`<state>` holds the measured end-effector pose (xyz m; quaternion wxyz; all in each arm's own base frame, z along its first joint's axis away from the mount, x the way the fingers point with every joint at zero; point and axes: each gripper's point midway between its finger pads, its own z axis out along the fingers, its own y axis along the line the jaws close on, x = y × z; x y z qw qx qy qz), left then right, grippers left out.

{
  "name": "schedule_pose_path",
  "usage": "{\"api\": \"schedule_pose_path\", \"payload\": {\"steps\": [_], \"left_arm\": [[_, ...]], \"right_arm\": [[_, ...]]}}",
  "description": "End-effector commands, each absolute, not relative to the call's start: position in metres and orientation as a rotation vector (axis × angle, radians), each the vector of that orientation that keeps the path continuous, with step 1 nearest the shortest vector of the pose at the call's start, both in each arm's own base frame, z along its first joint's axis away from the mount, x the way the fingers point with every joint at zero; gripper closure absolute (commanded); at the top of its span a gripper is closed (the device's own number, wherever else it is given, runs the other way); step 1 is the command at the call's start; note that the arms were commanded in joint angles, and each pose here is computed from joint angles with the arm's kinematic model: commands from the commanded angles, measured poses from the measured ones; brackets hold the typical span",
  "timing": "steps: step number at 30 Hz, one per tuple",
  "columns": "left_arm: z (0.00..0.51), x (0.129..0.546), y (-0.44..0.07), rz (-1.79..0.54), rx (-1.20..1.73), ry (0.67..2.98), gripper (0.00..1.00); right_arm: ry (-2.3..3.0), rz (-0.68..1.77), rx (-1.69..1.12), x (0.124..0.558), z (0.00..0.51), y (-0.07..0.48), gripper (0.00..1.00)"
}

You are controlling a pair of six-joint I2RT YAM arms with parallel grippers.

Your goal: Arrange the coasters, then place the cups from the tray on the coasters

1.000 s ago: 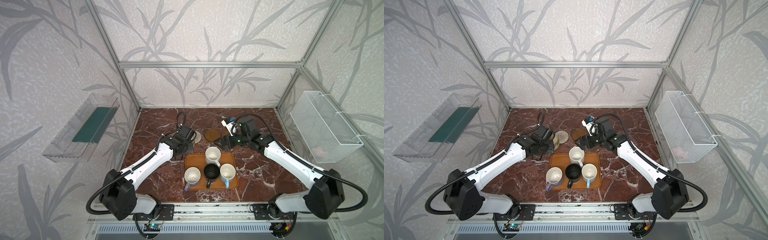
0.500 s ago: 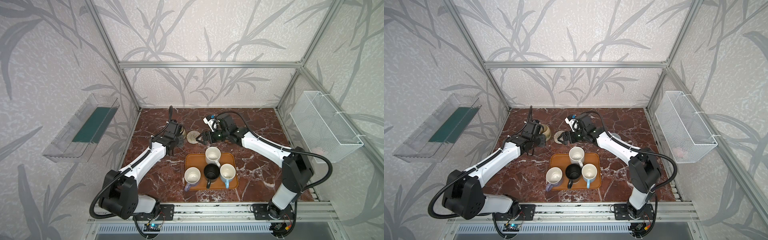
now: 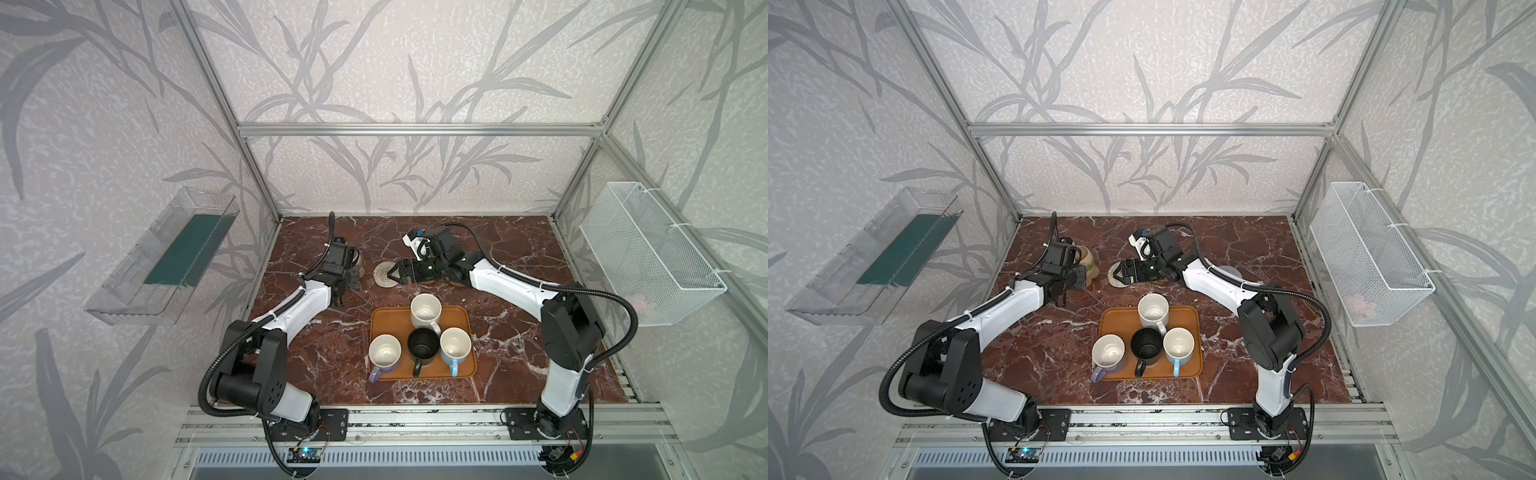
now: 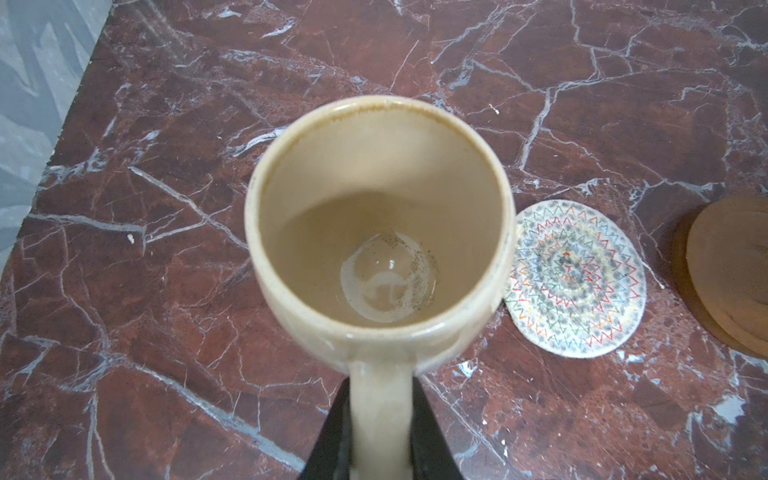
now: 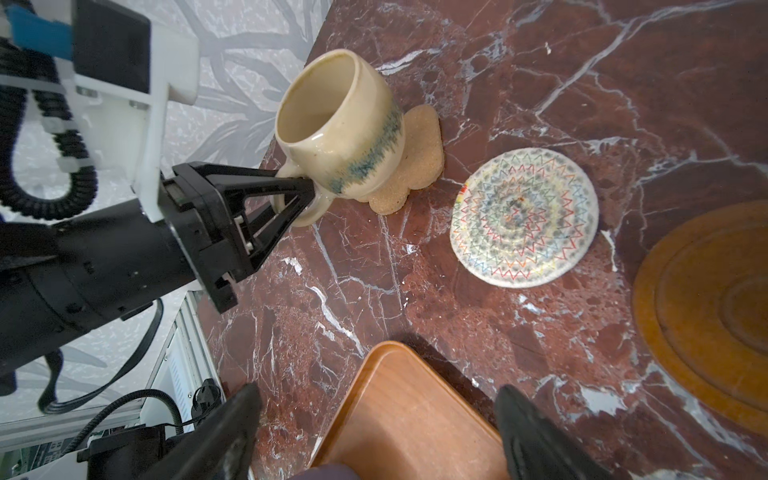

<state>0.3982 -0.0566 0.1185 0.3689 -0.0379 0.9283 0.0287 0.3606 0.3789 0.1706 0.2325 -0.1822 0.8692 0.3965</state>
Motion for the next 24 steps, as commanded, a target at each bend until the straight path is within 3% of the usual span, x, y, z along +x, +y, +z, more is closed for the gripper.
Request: {"api": "schedule_pose_path", "payload": {"steps": [1, 24], "left_arm": [[0.146, 0.424, -0.052, 0.082, -0.112, 2.232, 1.00], [0.103, 0.411, -0.047, 0.084, -0.158, 2.360, 1.00]], "right_arm": [[2.350, 1.082, -0.501, 0.364, 0.180, 0.381, 0.12], [2.353, 1.149, -0.524, 0.356, 0.180, 0.399, 0.13]]}}
